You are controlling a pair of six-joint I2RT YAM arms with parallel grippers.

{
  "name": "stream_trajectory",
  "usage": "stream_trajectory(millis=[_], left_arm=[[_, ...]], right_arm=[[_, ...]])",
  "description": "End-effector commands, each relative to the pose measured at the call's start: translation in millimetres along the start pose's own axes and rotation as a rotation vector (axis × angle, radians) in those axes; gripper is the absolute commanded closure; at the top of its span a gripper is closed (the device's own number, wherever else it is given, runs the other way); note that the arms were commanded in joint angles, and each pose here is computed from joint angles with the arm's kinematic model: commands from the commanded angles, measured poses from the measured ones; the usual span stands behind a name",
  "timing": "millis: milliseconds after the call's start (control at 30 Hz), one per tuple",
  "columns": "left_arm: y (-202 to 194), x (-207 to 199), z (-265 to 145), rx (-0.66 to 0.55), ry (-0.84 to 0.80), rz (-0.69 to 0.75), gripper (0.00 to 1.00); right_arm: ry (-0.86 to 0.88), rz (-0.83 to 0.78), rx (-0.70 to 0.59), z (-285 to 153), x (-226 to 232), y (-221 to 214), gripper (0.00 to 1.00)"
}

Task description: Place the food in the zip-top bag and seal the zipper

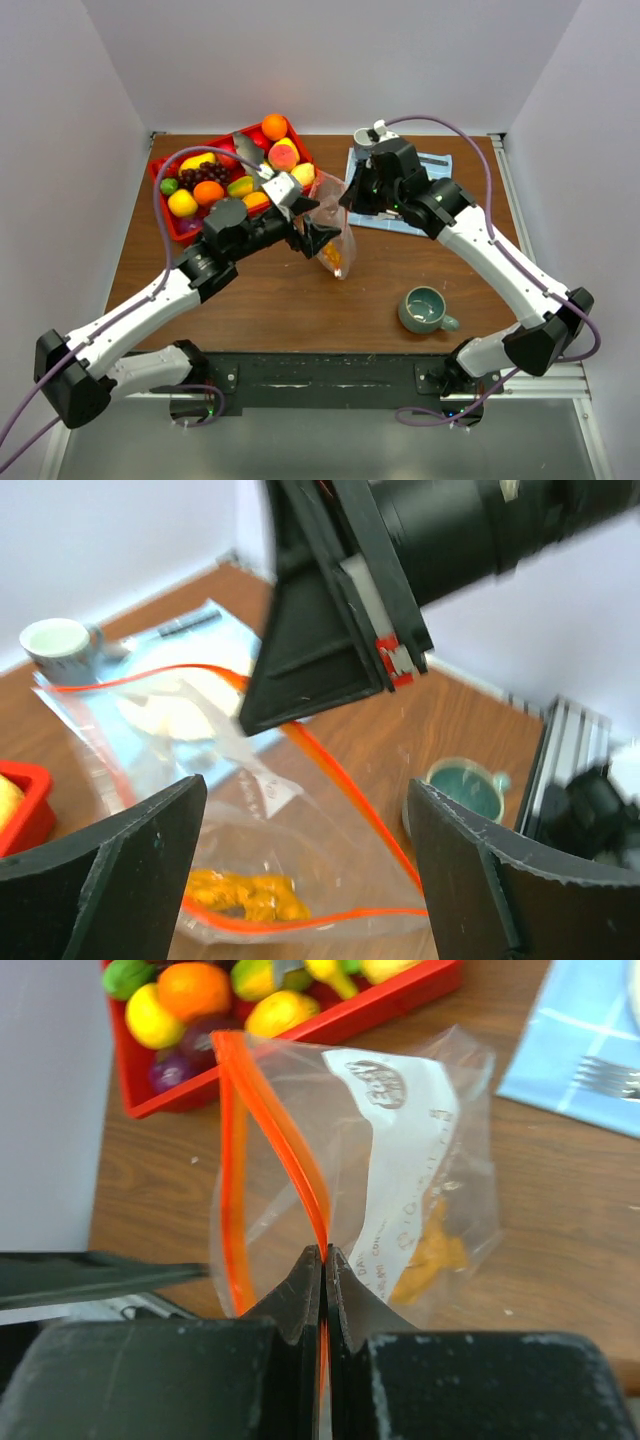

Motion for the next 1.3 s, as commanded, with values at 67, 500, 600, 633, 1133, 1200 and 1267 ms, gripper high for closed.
stream_trajectory(millis=[67, 500, 600, 633, 1133, 1200, 1267], left_arm=[[70.7, 27.0, -20.2, -0.334, 0.268, -0.238, 0.15], [27.5, 201.2, -33.5, -0.398, 1.199, -0.482, 0.18], [20.4, 219.4, -37.7, -0.411, 1.342, -0.477, 0.17], [19.2, 222.4, -40.5, -0.423, 1.386, -0.474, 0.16], [-37.1, 273.9, -60.1, -0.377, 1.589, -0.652, 0.09], [-45.3, 280.9, -57.7, -0.364, 1.604, -0.66, 0.08], [-50.7, 288.2, -56.2, -0.362, 1.614, -0.668, 0.08]], right_arm=[[-0.132, -0.017, -0.152, -45.0, -27.9, 30.1, 1.0], [-0.062, -0.009, -0.042, 26.0, -23.8, 8.9, 1.0], [-0.034, 0.006, -0.021, 43.7, -22.9, 0.3, 1.0], [-0.026, 0.011, -0.015, 51.7, -23.0, -1.9, 1.0], [0.042, 0.022, 0.036, 80.2, -11.8, -19.2, 1.0], [0.046, 0.023, 0.034, 79.6, -11.1, -19.4, 1.0], [0.056, 0.021, 0.033, 79.9, -10.6, -20.1, 1.0]])
Point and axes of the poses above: each gripper's point midway between its finger pads, its own z axis out along the fingers, its own x axis along the line the jaws close on, y = z × x, the point moved 9 cm from there along -z, back along the fingers, and after that the axes turned 15 degrees about -z, right-handed, at the moved point
